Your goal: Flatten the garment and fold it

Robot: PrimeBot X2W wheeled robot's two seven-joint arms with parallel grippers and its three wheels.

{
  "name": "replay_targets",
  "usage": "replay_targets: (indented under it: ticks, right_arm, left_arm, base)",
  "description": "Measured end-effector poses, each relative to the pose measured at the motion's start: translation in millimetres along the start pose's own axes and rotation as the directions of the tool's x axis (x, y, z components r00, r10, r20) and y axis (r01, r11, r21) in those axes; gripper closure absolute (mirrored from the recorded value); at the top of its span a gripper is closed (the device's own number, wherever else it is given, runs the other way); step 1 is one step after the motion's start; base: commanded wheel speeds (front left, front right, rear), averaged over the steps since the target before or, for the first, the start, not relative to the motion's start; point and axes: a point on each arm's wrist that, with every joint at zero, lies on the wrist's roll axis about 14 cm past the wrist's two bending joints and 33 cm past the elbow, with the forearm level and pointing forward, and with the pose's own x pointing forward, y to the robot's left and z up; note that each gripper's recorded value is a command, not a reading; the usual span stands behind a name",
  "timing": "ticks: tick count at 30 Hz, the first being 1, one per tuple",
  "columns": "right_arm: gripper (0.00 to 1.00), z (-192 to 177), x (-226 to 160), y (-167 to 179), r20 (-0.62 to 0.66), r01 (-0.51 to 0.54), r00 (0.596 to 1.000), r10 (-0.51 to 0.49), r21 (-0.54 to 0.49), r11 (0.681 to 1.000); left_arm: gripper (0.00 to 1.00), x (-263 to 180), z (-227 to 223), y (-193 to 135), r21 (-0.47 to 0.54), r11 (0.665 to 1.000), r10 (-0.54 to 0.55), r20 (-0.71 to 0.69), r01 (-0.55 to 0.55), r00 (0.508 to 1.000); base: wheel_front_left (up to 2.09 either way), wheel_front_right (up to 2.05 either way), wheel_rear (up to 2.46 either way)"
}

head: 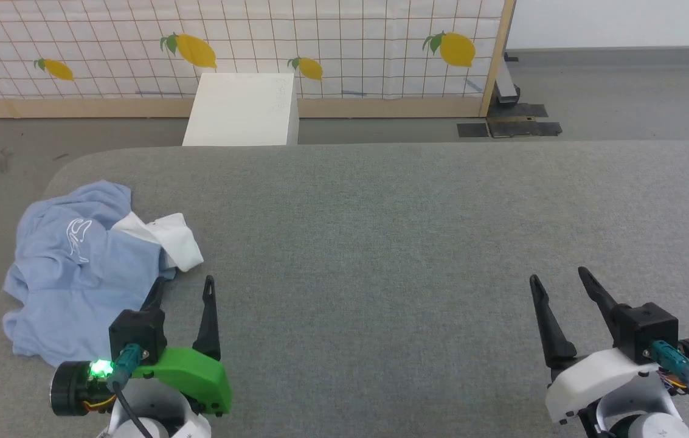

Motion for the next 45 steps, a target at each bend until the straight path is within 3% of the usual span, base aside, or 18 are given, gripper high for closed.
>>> replay_targets:
  ticks: [45]
  right_arm:
    - [0.00, -1, -7, -17, 0.056, 0.051, 0.997, -0.055, 0.076, 0.996]
  left_arm:
    - [0.00, -2, -13, -7, -0.040, 0.998, -0.053, 0.011, 0.053, 0.999]
  base:
    - [0.00, 0.00, 0.00]
